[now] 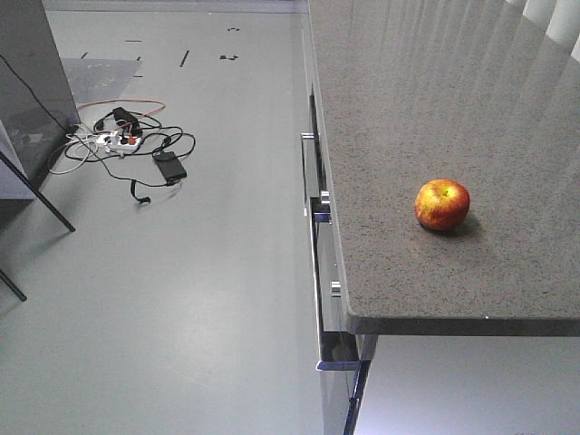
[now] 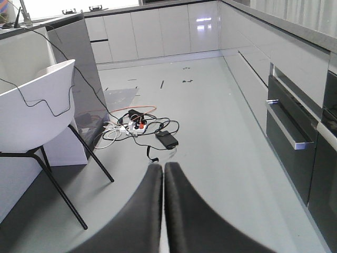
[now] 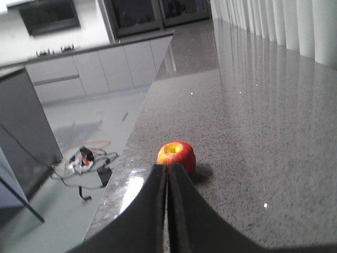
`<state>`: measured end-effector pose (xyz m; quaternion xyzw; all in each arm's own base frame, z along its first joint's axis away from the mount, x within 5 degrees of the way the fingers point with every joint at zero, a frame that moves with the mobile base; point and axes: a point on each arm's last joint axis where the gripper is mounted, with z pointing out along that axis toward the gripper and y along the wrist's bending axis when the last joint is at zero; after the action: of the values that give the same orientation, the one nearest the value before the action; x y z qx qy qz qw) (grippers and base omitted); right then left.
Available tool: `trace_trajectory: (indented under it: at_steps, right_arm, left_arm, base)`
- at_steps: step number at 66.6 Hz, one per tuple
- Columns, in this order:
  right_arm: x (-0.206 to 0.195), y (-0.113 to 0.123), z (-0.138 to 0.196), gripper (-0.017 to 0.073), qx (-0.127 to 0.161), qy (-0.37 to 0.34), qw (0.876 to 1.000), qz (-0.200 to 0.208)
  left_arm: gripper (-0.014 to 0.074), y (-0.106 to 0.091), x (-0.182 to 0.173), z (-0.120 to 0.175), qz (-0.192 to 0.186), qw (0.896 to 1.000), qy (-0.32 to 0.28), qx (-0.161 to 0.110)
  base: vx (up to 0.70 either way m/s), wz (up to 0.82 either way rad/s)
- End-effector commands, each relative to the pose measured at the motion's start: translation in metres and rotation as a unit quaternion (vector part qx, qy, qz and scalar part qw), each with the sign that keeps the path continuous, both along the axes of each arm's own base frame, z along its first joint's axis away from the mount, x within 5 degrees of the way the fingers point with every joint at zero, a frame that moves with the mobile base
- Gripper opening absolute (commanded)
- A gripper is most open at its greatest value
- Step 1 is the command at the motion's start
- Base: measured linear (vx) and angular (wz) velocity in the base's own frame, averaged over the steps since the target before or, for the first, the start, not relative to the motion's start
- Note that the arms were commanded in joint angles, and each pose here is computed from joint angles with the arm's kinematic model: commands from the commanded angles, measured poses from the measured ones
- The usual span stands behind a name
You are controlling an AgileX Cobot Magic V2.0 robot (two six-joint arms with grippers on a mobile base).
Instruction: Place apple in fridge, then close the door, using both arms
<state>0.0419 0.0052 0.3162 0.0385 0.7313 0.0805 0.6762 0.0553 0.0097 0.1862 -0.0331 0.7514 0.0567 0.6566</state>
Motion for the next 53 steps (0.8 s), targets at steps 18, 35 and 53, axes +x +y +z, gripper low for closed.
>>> trace_trajectory:
  at_steps: [18, 35, 53]
  right_arm:
    - [0.028, 0.013, 0.064, 0.0171, -0.067, 0.002, 0.995, 0.075]
    - [0.049, 0.016, 0.066, 0.0708, -0.045, 0.019, 0.995, 0.089]
    - [0.053, 0.013, 0.072, 0.0709, -0.100, -0.010, 0.992, 0.077]
  left_arm:
    - [-0.0008, -0.002, 0.000, 0.001, -0.012, 0.999, -0.031, -0.002]
    - [-0.0008, -0.002, 0.000, 0.001, -0.012, 0.999, -0.031, -0.002]
    - [-0.0008, -0.002, 0.000, 0.001, -0.012, 0.999, -0.031, -0.002]
  base:
    - [0.00, 0.00]
    - [0.00, 0.00]
    - [0.00, 0.00]
